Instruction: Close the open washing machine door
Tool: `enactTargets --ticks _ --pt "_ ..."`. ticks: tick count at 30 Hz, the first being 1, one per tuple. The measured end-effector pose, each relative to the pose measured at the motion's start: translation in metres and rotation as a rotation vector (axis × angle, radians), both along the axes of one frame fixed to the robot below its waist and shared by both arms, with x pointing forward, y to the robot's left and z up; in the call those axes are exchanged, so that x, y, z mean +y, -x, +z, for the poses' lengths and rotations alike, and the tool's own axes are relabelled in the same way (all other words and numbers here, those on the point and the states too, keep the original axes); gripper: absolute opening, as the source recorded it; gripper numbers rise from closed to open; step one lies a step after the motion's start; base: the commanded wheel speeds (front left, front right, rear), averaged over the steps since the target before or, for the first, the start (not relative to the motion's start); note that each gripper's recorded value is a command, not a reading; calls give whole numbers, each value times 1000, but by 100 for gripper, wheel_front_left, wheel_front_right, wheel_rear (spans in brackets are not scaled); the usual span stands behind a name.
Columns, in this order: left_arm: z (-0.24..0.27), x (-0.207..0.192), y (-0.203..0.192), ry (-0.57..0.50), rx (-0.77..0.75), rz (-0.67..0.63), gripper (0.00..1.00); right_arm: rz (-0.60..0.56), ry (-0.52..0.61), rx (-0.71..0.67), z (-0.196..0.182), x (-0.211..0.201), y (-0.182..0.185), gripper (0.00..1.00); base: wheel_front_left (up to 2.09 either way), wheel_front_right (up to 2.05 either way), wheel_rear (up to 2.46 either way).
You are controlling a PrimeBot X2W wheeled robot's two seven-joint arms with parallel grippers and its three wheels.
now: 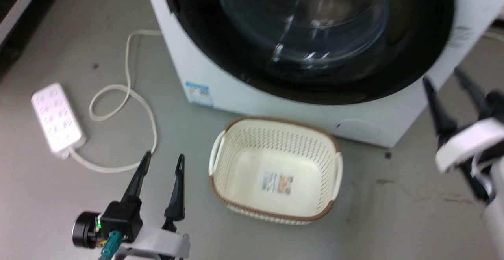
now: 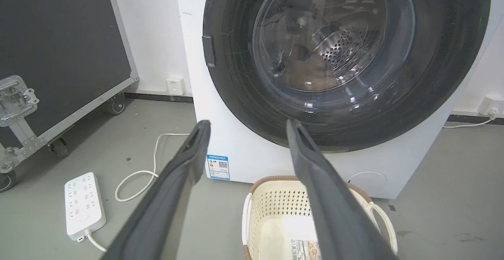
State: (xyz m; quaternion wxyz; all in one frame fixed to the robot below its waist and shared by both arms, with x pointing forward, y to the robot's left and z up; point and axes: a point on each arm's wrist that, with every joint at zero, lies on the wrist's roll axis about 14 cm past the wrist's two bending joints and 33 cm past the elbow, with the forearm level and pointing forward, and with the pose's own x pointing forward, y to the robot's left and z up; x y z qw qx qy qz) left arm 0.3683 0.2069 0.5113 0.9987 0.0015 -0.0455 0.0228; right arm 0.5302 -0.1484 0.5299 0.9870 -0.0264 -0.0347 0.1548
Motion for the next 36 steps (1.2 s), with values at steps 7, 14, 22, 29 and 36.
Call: enactTargets --ticks 7,14,22,29,36 --pt "4 -18 9 16 -15 -60 100 -112 -32 -101 21 -29 73 100 0 0 0" --pt "9 -40 15 24 -32 -133 100 -251 -85 -127 18 -48 142 100 0 0 0" --pt "1 -53 16 34 -8 -181 100 -274 -63 -72 -3 -46 176 100 0 0 0" --pt "-2 -52 17 37 3 -178 0 -269 -53 -68 -5 -45 175 0 0 0 0" --pt "-3 -52 17 37 11 -178 0 -266 -52 -58 -6 -44 175 0 0 0 0"
